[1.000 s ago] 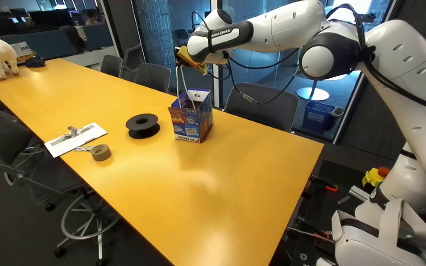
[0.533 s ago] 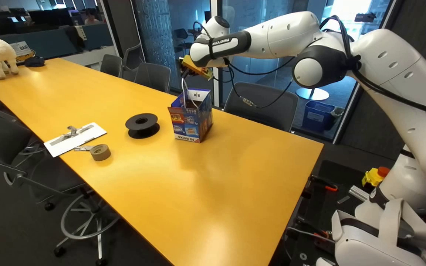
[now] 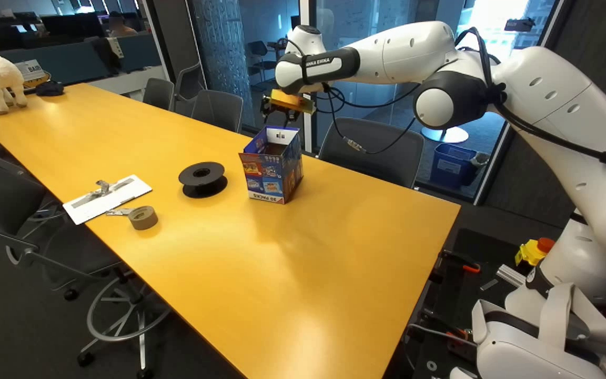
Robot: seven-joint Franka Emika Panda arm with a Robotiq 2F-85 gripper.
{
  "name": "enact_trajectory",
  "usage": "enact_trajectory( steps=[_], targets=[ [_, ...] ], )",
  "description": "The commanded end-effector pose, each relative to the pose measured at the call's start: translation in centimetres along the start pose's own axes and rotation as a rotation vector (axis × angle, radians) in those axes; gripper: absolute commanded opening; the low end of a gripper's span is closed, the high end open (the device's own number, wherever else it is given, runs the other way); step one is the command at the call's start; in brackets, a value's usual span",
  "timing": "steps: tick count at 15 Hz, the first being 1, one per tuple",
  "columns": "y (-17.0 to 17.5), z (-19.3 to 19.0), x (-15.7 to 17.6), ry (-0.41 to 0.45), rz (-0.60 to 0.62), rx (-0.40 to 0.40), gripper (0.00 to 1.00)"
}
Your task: Put the ropes in the box
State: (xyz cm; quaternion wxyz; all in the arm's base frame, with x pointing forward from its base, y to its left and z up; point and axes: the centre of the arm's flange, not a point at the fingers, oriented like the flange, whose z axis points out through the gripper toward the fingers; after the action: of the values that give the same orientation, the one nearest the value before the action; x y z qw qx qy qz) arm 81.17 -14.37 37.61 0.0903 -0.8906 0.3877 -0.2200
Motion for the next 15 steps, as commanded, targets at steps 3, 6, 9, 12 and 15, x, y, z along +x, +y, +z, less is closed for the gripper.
enact_trajectory(
  steps=[3, 6, 9, 12, 15],
  targets=[
    [2.1, -5.5, -4.1, -0.205, -0.202, -0.139, 1.0],
    [3.7, -8.4, -7.1, -0.304, -0.32, -0.194, 1.0],
    [5.4, -10.0, -9.6, -0.361, -0.409, -0.273, 1.0],
    [6.5, -11.5, -11.9, -0.353, -0.461, -0.325, 1.0],
    [7.4, -12.9, -14.0, -0.322, -0.497, -0.336, 1.0]
  ],
)
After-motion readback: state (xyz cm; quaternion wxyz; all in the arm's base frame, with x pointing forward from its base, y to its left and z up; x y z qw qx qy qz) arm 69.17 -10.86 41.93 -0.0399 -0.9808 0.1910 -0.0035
